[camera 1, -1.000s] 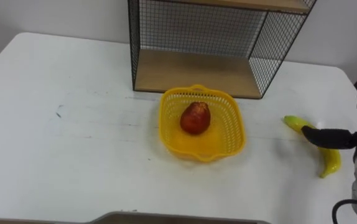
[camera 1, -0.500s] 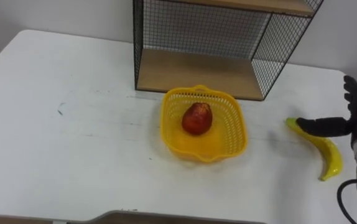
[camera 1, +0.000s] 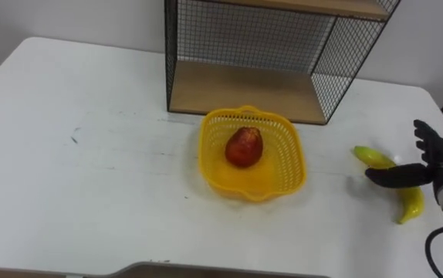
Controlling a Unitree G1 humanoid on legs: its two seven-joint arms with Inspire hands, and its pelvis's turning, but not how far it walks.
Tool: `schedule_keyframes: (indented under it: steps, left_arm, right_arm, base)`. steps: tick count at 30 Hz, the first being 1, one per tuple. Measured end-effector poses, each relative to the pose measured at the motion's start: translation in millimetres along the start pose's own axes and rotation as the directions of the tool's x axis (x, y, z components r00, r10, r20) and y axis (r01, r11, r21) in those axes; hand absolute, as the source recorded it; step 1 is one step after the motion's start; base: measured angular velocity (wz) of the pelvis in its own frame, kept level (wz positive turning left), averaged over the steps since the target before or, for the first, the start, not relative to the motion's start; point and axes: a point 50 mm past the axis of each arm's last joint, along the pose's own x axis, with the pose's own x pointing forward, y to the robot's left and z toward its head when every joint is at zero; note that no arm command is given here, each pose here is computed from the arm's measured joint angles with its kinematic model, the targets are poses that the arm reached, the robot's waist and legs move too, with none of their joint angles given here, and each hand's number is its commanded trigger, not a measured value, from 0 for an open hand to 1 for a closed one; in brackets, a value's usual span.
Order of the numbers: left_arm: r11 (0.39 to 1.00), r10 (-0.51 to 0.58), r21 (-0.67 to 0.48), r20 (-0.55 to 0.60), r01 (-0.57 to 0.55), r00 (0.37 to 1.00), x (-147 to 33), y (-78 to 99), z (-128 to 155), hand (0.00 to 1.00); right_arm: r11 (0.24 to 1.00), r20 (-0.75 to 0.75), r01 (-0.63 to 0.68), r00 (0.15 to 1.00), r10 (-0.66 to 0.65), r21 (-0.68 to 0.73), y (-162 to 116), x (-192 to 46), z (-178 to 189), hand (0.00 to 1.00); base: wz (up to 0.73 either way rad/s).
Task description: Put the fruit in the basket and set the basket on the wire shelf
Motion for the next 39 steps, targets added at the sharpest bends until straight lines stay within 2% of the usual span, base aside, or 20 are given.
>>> schedule_keyframes:
  steps: [3,10,16,24,33,34,35,36,39]
  left_arm:
    - [1.000,0.000,0.000,0.010,0.000,1.000,1.2,3.5,5.6,0.00]
    - [1.000,-0.010,-0.004,0.016,0.010,1.000,2.3,5.0,11.5,0.00]
    - [0.999,-0.032,-0.009,-0.031,0.031,0.999,2.7,1.5,2.9,0.00]
    - [1.000,-0.015,-0.015,-0.014,0.015,1.000,4.7,9.0,10.8,0.00]
    - [1.000,-0.014,-0.016,-0.011,0.014,1.000,5.0,9.6,12.7,0.00]
    - [1.000,-0.015,-0.016,-0.012,0.014,1.000,5.1,9.6,12.6,0.00]
    - [1.000,-0.016,-0.016,-0.014,0.015,1.000,5.2,9.5,12.4,0.00]
    - [1.000,-0.015,-0.016,-0.013,0.015,1.000,5.3,9.7,13.1,0.00]
    - [1.000,-0.014,-0.018,-0.009,0.014,1.000,5.9,10.6,15.9,0.00]
  right_arm:
    - [0.999,-0.077,-0.049,0.996,0.047,-0.023,4.2,0.4,-14.5,0.00]
    - [0.996,-0.103,-0.084,0.991,0.080,-0.035,4.5,3.2,-14.1,0.00]
    - [0.993,-0.146,-0.112,0.984,0.107,-0.029,-0.4,4.8,-21.5,0.00]
    - [0.990,-0.155,-0.127,0.981,0.118,-0.053,-3.4,4.2,-25.3,0.00]
    - [0.985,-0.169,-0.130,0.979,0.109,-0.117,-5.0,3.8,-26.6,0.02]
    - [0.984,-0.171,-0.130,0.979,0.109,-0.123,-5.0,3.8,-26.6,0.27]
    - [0.983,-0.171,-0.130,0.979,0.108,-0.127,-5.1,3.8,-26.6,0.60]
    - [0.983,-0.171,-0.129,0.980,0.106,-0.132,-5.3,4.0,-26.2,1.00]
    - [0.975,-0.175,-0.110,0.982,0.076,-0.195,-7.4,4.7,-25.0,1.00]
  base:
    - [0.02]
    - [0.00]
    - [0.01]
    - [0.06]
    - [0.00]
    - [0.00]
    - [0.00]
    - [0.00]
    - [0.00]
